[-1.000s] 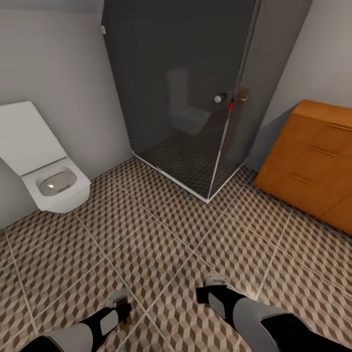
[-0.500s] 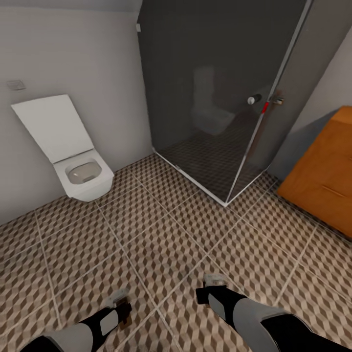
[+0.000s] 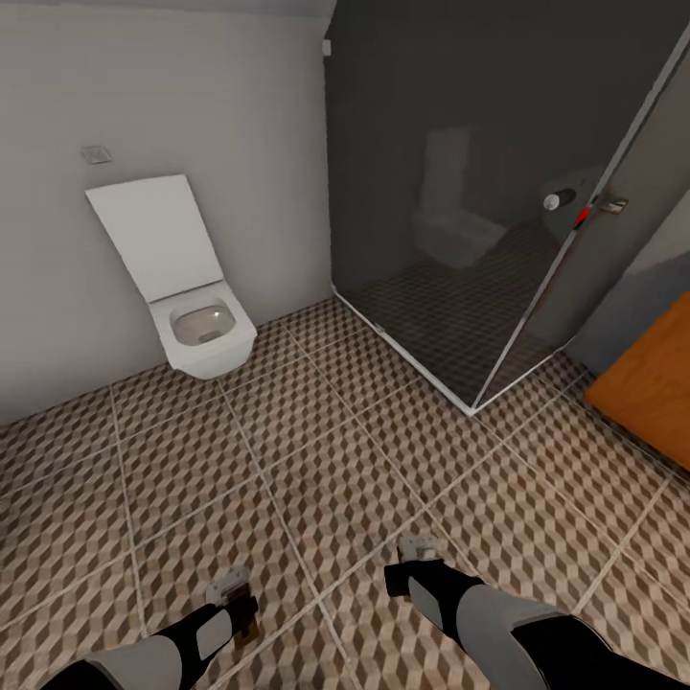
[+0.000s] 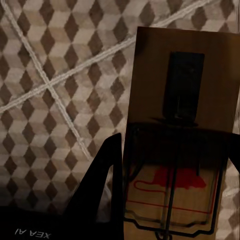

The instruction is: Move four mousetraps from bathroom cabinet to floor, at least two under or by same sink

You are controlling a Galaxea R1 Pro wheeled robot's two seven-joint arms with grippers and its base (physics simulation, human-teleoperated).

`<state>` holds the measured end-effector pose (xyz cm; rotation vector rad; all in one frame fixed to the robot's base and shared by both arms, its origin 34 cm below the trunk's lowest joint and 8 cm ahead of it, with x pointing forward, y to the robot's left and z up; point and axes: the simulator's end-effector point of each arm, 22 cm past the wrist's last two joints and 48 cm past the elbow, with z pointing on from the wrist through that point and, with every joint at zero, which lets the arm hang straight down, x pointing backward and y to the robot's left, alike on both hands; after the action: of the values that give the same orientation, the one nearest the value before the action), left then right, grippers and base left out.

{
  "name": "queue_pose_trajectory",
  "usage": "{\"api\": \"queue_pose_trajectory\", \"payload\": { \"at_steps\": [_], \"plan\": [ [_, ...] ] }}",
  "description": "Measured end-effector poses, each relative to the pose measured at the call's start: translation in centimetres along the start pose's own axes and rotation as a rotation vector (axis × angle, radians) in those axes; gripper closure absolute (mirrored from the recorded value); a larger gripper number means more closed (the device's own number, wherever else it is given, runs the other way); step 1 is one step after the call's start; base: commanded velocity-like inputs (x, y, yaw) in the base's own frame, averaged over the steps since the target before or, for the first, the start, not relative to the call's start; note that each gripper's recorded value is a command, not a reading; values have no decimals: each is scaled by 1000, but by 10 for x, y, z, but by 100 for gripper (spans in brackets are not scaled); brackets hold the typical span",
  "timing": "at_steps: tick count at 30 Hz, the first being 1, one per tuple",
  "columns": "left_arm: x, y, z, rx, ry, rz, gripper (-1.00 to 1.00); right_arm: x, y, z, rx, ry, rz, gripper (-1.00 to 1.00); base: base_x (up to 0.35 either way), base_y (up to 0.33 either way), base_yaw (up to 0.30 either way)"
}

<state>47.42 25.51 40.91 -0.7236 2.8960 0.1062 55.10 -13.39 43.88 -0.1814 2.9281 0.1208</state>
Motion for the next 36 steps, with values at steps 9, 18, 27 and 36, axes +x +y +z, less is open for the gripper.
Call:
{"api": "queue_pose_trajectory", "payload": {
  "at_steps": [9,18,27,36],
  "plan": [
    [4,2,1,-4,5,1,100,-5,0,1,0,-28,-1,100,158,-296,174],
    [7,3,2,-6,11,1,100,-3,0,2,0,-24,-1,100,189,-290,267],
    [9,5,3,-10,14,1,100,-1,0,4,-1,-19,0,100,241,-253,272],
    [11,6,5,-12,19,2,100,1,0,5,-1,-13,0,100,265,-218,273]
  ]
}}
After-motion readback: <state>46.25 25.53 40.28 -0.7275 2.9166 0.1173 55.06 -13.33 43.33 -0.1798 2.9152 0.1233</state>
